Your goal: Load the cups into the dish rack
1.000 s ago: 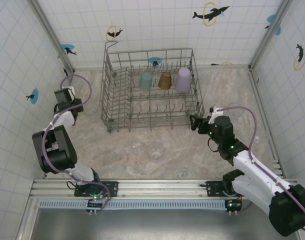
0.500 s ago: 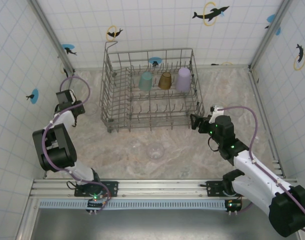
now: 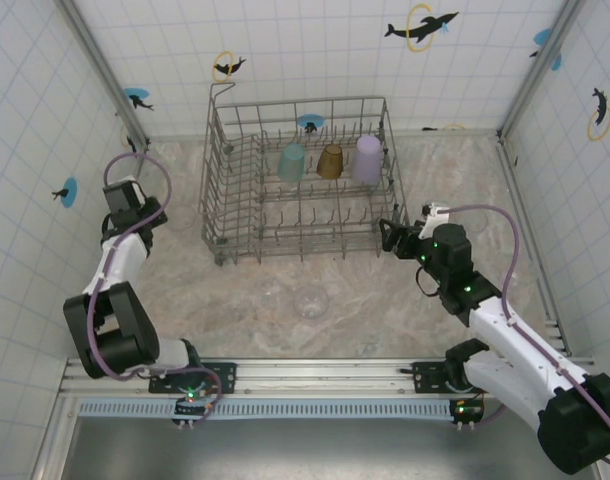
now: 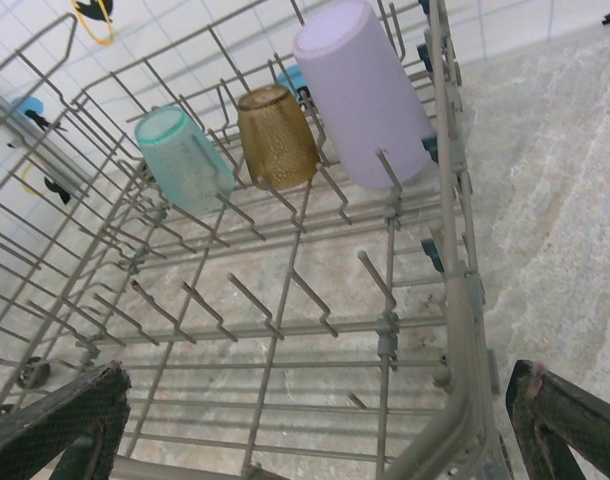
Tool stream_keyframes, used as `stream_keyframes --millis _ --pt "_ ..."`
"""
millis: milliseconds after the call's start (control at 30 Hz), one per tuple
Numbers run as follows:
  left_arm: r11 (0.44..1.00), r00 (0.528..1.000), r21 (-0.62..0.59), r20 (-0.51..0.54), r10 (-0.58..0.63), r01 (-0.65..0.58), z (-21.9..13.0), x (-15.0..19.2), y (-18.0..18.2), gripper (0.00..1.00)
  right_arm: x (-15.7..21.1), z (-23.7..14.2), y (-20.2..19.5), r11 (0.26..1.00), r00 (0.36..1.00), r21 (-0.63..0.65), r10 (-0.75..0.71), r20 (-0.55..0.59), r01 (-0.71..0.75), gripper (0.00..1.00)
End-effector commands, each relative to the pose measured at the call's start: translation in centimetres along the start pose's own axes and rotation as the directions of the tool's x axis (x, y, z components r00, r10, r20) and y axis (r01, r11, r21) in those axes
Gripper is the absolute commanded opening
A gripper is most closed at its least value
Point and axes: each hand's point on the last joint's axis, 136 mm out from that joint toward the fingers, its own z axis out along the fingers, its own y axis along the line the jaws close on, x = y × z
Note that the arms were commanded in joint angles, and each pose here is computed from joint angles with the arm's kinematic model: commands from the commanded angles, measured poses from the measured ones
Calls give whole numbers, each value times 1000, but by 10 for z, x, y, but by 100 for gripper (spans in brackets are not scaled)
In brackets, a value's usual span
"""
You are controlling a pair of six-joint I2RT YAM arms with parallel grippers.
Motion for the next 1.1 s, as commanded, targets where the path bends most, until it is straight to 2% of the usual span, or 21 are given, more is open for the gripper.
stream_keyframes --millis 0,467,833,1067 --pt "997 998 61 37 -58 56 -15 -5 -9 0 -20 -3 13 999 999 -35 18 37 -17 100" --pt "959 974 248 144 -175 136 -56 -3 -34 0 -33 21 47 997 1000 -82 -4 -3 4 100" --pt "883 969 446 111 -221 150 -71 -1 -66 0 -22 67 89 987 996 -158 -22 -84 8 100" --pt "872 961 469 148 -232 138 -82 -10 -69 0 -21 96 115 980 992 -198 -34 -118 10 100"
